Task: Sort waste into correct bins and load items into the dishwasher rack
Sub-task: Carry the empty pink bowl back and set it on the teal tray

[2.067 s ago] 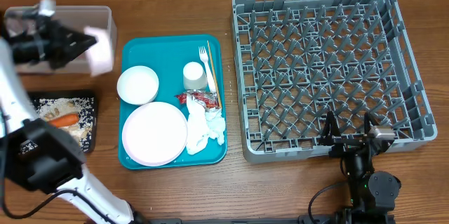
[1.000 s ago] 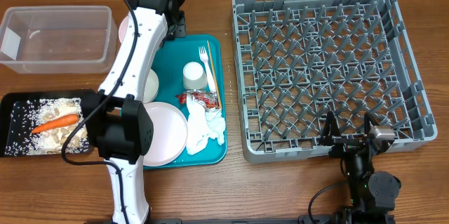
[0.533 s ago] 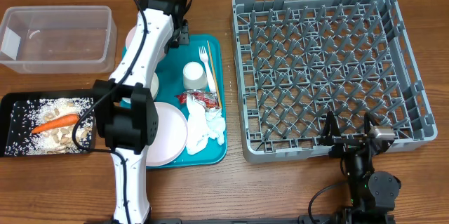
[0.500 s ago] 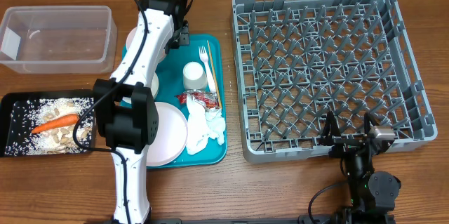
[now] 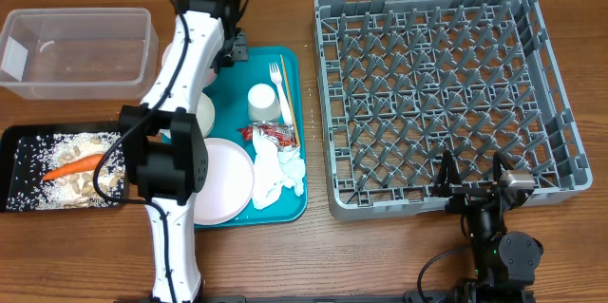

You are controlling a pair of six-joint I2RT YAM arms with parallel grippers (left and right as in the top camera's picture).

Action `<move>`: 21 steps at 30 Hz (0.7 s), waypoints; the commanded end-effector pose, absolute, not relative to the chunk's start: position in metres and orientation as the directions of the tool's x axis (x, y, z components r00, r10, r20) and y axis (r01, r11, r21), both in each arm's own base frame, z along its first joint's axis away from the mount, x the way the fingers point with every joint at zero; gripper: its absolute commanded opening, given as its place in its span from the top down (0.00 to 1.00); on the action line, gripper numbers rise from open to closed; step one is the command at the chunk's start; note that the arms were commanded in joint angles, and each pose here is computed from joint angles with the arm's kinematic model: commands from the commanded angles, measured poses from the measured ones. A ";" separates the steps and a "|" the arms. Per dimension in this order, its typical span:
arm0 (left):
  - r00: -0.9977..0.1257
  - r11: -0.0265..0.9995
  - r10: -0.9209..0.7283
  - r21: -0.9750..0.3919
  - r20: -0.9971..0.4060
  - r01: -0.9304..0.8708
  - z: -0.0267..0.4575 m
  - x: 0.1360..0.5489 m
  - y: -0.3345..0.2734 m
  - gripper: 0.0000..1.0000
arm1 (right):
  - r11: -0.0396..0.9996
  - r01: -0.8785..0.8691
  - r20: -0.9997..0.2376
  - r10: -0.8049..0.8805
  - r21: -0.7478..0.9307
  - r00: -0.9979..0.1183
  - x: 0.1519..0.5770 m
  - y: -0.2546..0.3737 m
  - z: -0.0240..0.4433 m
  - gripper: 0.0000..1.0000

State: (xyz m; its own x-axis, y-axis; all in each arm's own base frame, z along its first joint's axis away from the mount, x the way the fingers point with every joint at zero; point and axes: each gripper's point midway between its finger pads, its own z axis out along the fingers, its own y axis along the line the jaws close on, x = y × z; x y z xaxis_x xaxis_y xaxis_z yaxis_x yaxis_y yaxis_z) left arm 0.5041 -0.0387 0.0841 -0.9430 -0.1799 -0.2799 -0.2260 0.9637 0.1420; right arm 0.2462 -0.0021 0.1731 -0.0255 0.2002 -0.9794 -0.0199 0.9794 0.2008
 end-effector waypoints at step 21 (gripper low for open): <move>-0.928 0.976 -0.214 -0.107 -0.303 -0.190 0.203 0.491 -0.071 0.57 | 0.980 -0.011 -0.980 0.196 0.197 -0.022 0.246 -0.004 0.171 0.00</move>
